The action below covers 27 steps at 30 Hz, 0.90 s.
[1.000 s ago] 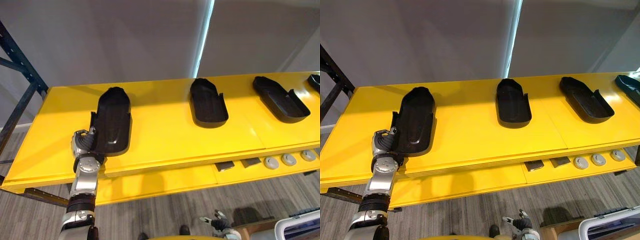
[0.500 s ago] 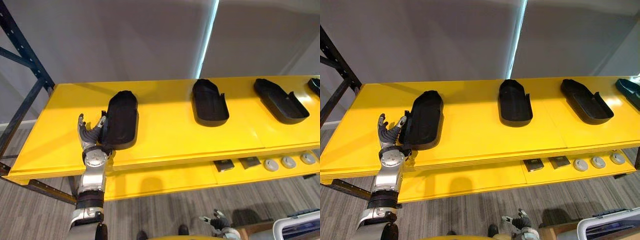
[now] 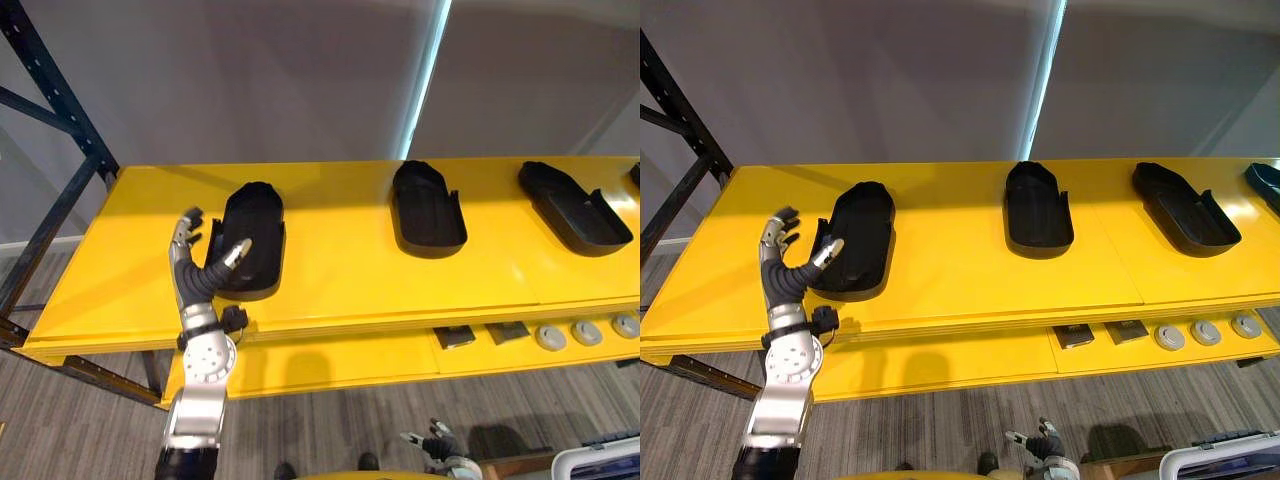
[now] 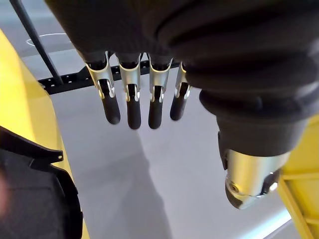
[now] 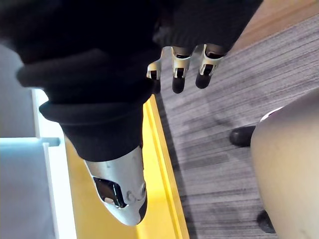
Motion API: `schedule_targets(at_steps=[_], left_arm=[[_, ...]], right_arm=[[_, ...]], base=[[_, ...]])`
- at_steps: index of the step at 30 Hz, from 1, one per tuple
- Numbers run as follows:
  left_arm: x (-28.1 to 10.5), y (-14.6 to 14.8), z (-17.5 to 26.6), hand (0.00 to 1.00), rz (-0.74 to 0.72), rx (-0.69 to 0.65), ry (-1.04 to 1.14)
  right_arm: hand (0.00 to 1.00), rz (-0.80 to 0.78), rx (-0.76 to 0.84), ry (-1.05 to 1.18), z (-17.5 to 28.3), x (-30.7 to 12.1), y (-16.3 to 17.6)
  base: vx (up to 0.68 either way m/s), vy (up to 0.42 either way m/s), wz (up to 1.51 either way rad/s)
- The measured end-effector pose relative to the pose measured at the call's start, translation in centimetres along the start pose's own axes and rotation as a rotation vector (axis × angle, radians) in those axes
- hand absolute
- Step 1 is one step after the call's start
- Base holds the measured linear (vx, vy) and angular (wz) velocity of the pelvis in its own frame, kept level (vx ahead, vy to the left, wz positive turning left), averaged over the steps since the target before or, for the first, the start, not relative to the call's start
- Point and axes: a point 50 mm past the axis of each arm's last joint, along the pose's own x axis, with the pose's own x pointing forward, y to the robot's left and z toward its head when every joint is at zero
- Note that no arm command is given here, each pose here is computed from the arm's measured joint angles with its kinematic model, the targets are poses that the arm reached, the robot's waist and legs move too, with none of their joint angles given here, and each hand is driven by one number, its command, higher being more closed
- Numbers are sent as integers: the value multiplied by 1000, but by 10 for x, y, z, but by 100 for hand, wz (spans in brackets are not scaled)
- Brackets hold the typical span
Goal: Walk over and take plastic housings, then place them on the shelf
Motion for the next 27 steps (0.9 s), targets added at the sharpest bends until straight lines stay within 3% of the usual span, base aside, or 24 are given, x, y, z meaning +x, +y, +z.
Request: schedule_targets(at_steps=[15,27], left_arm=[[-47,-19,-51,100,-229,200,205],[-35,-38,-68,100,-271,235,259]], right_arm=[[0,19,-23,-1,-2,-1,5],[0,27,-38,0,0,-1,7]], base=[[-10,-7,1],[-14,-32,-5]])
